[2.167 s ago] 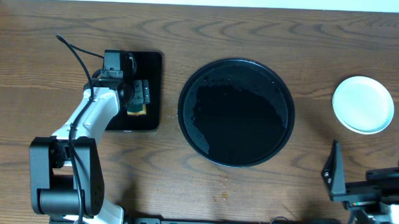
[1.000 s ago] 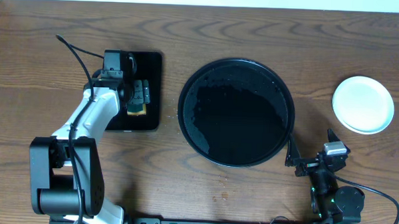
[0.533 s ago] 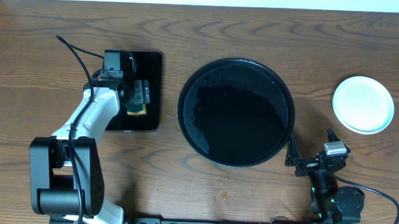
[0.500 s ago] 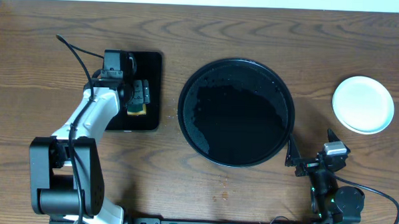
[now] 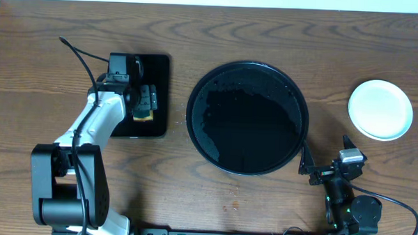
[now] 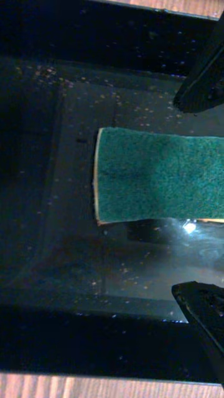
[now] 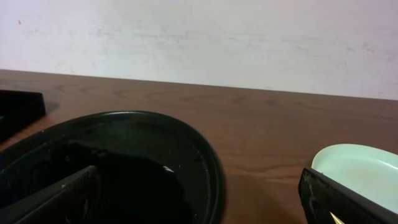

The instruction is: Clean dirty plates on tray and stack at the side

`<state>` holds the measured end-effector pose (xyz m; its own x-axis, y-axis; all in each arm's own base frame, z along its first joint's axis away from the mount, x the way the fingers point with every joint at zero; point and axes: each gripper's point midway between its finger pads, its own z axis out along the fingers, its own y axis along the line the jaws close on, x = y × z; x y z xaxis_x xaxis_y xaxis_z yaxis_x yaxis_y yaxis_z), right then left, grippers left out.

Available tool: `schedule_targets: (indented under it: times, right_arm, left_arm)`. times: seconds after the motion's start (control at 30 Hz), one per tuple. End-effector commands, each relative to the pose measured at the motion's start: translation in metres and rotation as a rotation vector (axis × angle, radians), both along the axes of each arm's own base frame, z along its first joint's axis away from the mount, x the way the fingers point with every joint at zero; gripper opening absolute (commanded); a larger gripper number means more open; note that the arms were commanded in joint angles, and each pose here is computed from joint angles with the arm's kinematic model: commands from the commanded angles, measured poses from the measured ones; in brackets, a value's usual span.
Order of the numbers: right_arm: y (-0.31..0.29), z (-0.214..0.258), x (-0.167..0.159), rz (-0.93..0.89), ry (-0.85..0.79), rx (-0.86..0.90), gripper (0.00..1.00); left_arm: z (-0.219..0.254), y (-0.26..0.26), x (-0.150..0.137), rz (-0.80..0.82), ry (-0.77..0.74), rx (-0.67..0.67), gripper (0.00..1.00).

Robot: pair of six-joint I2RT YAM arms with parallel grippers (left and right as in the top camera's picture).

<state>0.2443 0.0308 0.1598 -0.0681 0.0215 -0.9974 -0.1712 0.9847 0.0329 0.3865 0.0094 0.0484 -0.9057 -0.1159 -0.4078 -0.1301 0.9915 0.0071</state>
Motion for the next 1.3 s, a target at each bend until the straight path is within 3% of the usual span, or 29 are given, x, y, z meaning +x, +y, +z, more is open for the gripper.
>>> schedule_targets:
  times: [0.0,0.23,0.37,0.5,0.7,0.97,1.03,1.27]
  right_arm:
    - [-0.002,-0.001,0.0,-0.012,0.004,0.014,0.99]
    - [-0.002,-0.001,0.0,-0.012,0.004,0.014,0.99]
    - [-0.002,-0.001,0.0,-0.012,0.004,0.013,0.99]
    - [-0.002,-0.001,0.0,-0.012,0.004,0.013,0.99]
    - [-0.002,-0.001,0.0,-0.012,0.004,0.013,0.99]
    - [-0.002,-0.001,0.0,-0.012,0.004,0.014,0.99]
    - [-0.002,-0.001,0.0,-0.012,0.004,0.014,0.99]
    - [-0.002,-0.001,0.0,-0.012,0.004,0.013,0.99]
  left_arm:
    - [0.04,-0.001,0.0,0.0,-0.106,0.004,0.87]
    - [0.182,0.0,-0.019,0.001,-0.498,0.002,0.87]
    - [0.26,0.0,-0.058,0.001,-0.737,0.0,0.87]
    - [0.3,0.001,-0.107,0.0,-0.914,0.01,0.87]
    - [0.267,0.002,-0.165,0.003,-1.023,0.009,0.87]
    - [0.175,0.012,-0.177,0.043,-0.959,0.054,0.87]
    - [0.178,0.008,-0.173,0.029,-1.014,0.035,0.87]
    - [0.25,-0.022,-0.169,-0.135,-1.463,-0.049,0.87]
